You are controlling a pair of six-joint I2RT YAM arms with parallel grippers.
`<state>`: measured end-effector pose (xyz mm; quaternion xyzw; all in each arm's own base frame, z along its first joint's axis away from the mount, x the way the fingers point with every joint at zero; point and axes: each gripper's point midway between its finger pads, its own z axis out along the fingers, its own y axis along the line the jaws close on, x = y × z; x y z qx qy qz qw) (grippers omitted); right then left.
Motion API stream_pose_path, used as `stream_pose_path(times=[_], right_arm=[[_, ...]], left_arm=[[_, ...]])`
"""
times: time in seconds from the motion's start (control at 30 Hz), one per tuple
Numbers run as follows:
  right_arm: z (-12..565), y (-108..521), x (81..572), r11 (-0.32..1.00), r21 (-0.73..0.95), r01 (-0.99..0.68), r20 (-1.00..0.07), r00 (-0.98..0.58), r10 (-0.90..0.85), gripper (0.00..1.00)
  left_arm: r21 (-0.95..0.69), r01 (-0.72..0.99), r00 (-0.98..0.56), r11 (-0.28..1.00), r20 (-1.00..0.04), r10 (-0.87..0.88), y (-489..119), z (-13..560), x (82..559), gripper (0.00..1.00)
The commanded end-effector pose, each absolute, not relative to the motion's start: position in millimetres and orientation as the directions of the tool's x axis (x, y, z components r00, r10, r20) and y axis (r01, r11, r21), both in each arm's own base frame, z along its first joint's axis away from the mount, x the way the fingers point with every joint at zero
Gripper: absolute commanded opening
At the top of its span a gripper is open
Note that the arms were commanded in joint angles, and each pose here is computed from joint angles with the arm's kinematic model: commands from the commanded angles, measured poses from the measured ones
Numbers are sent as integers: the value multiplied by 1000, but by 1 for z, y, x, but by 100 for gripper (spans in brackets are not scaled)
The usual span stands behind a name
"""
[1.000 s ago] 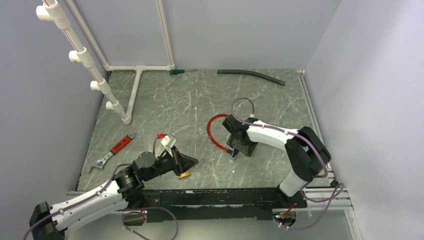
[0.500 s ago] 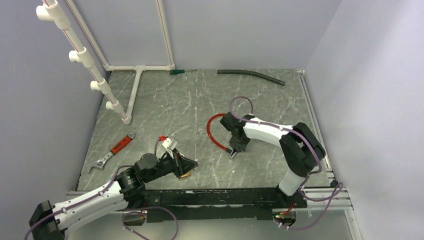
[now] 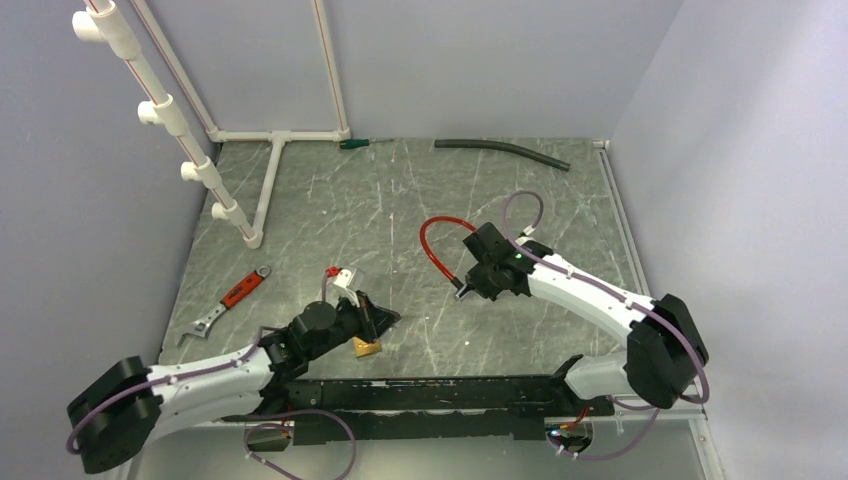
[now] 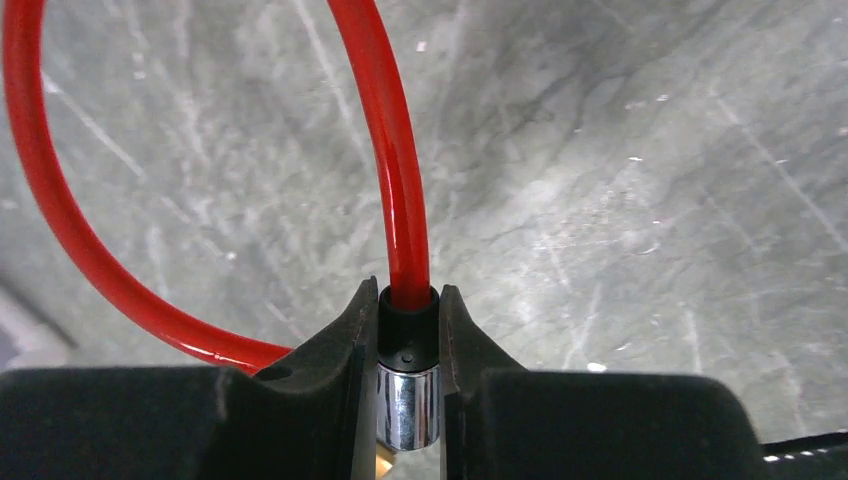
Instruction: Unlock with the key
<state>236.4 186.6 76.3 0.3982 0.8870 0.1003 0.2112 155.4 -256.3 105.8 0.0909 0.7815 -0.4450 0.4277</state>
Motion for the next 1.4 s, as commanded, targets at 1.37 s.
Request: stream_pose_path(times=[1.37], right_arm=[[119, 251, 275, 372, 723, 582, -33, -509, 860, 0]], left_arm=[[-712, 571, -490, 408, -695, -526, -313, 137, 208, 0]])
